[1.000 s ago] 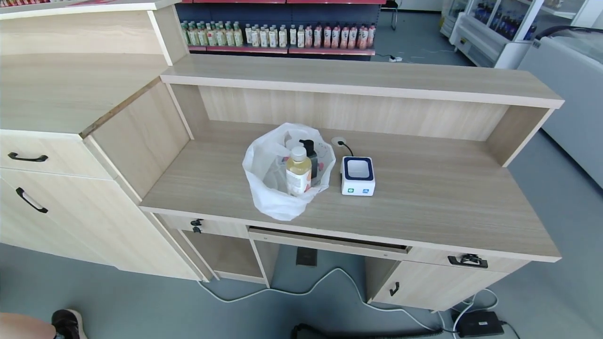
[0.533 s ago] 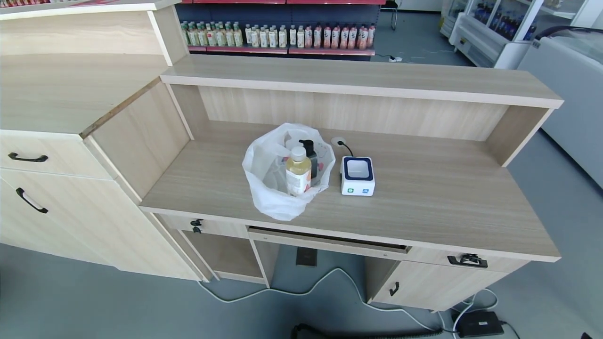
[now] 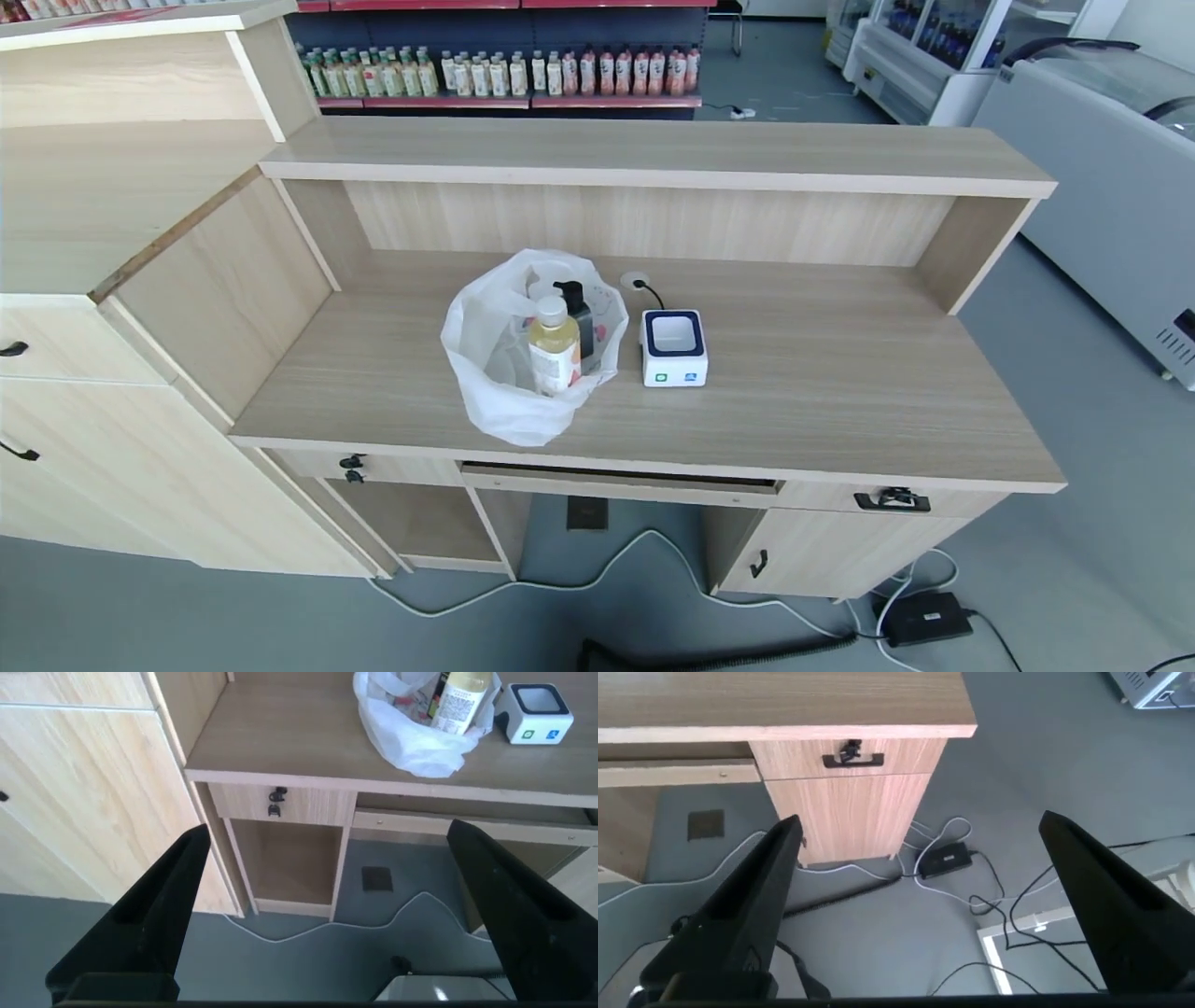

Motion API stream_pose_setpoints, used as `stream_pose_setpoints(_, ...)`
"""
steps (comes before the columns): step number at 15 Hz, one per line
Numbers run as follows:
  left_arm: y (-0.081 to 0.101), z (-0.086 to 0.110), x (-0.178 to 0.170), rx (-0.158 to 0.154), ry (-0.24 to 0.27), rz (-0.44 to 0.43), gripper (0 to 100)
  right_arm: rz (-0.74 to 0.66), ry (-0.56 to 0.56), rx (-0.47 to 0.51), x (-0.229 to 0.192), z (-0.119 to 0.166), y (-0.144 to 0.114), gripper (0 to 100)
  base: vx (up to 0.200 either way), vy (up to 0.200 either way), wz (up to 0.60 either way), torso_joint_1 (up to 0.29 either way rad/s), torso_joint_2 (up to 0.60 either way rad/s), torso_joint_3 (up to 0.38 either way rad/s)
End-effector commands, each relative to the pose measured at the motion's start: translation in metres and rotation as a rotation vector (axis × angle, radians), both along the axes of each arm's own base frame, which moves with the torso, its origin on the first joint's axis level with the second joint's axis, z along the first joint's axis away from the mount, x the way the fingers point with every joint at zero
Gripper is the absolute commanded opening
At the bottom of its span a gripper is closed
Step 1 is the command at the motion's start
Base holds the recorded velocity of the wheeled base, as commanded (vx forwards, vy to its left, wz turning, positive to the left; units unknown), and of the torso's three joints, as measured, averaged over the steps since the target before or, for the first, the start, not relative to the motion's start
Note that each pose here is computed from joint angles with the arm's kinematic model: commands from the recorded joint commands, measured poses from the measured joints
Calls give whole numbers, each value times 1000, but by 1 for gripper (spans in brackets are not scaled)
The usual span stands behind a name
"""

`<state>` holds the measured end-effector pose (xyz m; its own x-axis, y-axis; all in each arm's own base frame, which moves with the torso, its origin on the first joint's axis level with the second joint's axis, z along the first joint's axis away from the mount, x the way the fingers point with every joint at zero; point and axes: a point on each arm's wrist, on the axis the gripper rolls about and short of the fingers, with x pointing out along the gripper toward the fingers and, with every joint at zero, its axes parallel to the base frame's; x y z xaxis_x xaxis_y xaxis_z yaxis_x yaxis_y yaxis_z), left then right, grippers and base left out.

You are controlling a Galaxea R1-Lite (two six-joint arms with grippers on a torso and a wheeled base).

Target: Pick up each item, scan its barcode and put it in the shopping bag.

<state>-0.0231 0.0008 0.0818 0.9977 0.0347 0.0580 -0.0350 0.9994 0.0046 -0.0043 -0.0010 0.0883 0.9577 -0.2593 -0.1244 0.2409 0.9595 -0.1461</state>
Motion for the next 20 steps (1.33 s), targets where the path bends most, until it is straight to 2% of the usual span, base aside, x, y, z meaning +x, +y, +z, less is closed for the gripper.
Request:
stream_pose_setpoints(1, 0, 0, 0, 0, 0, 1, 100, 38, -51, 10, -6, -2, 1, 100, 0, 0, 0, 0, 0, 0)
stream_pose_setpoints(4, 0, 0, 0, 0, 0, 1, 100, 77, -115, 91, -11, -4, 1, 100, 0, 0, 0, 0, 0, 0)
stream_pose_setpoints(5, 0, 0, 0, 0, 0, 1, 100, 77, -114, 99, -11, -5, 1, 100, 0, 0, 0, 0, 0, 0)
stream_pose_setpoints(7, 0, 0, 0, 0, 0, 1, 100, 54, -108, 178, -11, -7, 0, 100, 0, 0, 0, 0, 0, 0)
stream_pose_setpoints(9, 0, 0, 0, 0, 0, 1, 100, 50, -92, 189, -11, -9, 0, 100, 0, 0, 0, 0, 0, 0)
stream_pose_setpoints(11, 0, 0, 0, 0, 0, 1, 100, 113, -85, 213, -11, -9, -2, 100, 0, 0, 0, 0, 0, 0)
stream_pose_setpoints(14, 0, 0, 0, 0, 0, 1, 100, 186, -163, 207, -19, -13, 0, 100, 0, 0, 0, 0, 0, 0)
stream_pose_setpoints(20, 0, 0, 0, -1, 0, 2, 100, 180, -165, 214, -19, -13, -1, 100, 0, 0, 0, 0, 0, 0)
